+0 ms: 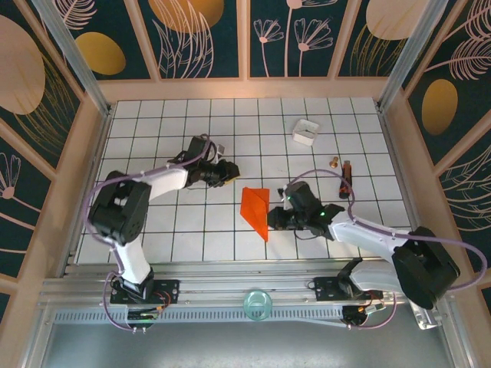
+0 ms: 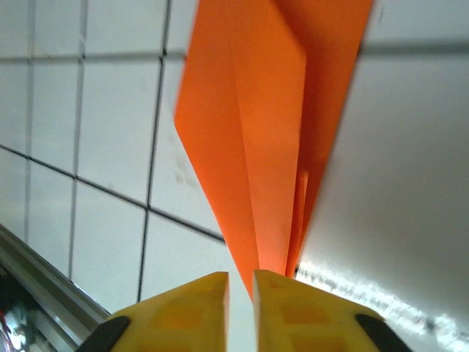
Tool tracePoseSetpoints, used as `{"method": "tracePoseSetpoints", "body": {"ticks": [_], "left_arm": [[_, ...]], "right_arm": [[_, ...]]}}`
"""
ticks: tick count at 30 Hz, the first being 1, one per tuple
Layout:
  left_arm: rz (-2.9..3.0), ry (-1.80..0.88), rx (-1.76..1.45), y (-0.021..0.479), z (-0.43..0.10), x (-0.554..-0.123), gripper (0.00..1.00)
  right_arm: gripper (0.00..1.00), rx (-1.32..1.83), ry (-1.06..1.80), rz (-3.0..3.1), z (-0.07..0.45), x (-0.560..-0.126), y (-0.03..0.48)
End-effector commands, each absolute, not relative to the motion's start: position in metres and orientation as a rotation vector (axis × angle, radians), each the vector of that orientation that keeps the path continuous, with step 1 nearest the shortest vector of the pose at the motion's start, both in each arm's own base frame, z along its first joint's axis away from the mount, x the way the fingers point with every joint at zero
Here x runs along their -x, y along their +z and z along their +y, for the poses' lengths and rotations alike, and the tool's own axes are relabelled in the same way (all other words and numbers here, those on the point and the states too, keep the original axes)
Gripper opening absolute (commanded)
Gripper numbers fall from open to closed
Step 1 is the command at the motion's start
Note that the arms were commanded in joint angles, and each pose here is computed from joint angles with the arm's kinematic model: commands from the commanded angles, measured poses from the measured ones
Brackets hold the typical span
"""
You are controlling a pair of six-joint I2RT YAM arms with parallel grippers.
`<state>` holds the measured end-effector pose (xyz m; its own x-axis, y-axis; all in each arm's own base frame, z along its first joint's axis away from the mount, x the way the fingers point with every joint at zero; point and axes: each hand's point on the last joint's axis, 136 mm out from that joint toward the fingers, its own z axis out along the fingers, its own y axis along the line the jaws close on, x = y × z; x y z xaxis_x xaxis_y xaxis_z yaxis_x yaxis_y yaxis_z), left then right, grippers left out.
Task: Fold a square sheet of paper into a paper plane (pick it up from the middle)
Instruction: Perform the fourth fold on the wing at the bottom-center of the table, then turn over the paper at the center of the table.
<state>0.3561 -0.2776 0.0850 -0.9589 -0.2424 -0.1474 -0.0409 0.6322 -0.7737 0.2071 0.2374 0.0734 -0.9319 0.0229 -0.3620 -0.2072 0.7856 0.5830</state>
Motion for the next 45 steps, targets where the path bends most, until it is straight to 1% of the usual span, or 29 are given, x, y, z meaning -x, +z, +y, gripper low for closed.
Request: {"method": "tracePoseSetpoints", "body": {"ticks": [1,5,7,13,16,17,36,38,41,45], "left_arm": [[2.555,-1.316,0.223,0.096,-0.282,-0.333,0.32],[2.574,-1.363,0.199,0.086,-0.290,-0.306,0.33],[2.588,-1.381,0.182,0.080,-0.296,-0.298,0.34],[2.634,-1.390,0.167,0.064,-0.301,-0.287,0.33],[2.630,-1.398,0.163,0.065,-0.301,-0.287,0.32],[2.659,-1.385,0.179,0.054,-0.301,-0.285,0.32],[2.675,-1.370,0.166,0.051,-0.301,-0.286,0.31],[2.675,-1.370,0.163,0.051,-0.301,-0.286,0.32],[2.678,-1.368,0.162,0.051,-0.301,-0.285,0.31],[2.672,-1.366,0.163,0.053,-0.301,-0.286,0.31]], "right_arm": [[0.23,0.086,0.943,2.594,0.232,-0.226,0.078],[0.32,0.014,0.950,2.573,0.232,-0.252,0.071],[0.34,0.025,0.954,2.576,0.238,-0.260,0.068],[0.33,0.069,0.993,2.575,0.250,-0.268,0.063],[0.33,0.079,0.987,2.577,0.251,-0.269,0.062],[0.33,0.085,0.983,2.581,0.252,-0.270,0.061],[0.31,0.177,0.968,2.619,0.264,-0.279,0.040],[0.30,0.180,0.980,2.621,0.265,-0.279,0.038],[0.26,0.186,1.009,2.622,0.269,-0.276,0.036],[0.16,0.190,1.030,2.625,0.274,-0.275,0.034]]}}
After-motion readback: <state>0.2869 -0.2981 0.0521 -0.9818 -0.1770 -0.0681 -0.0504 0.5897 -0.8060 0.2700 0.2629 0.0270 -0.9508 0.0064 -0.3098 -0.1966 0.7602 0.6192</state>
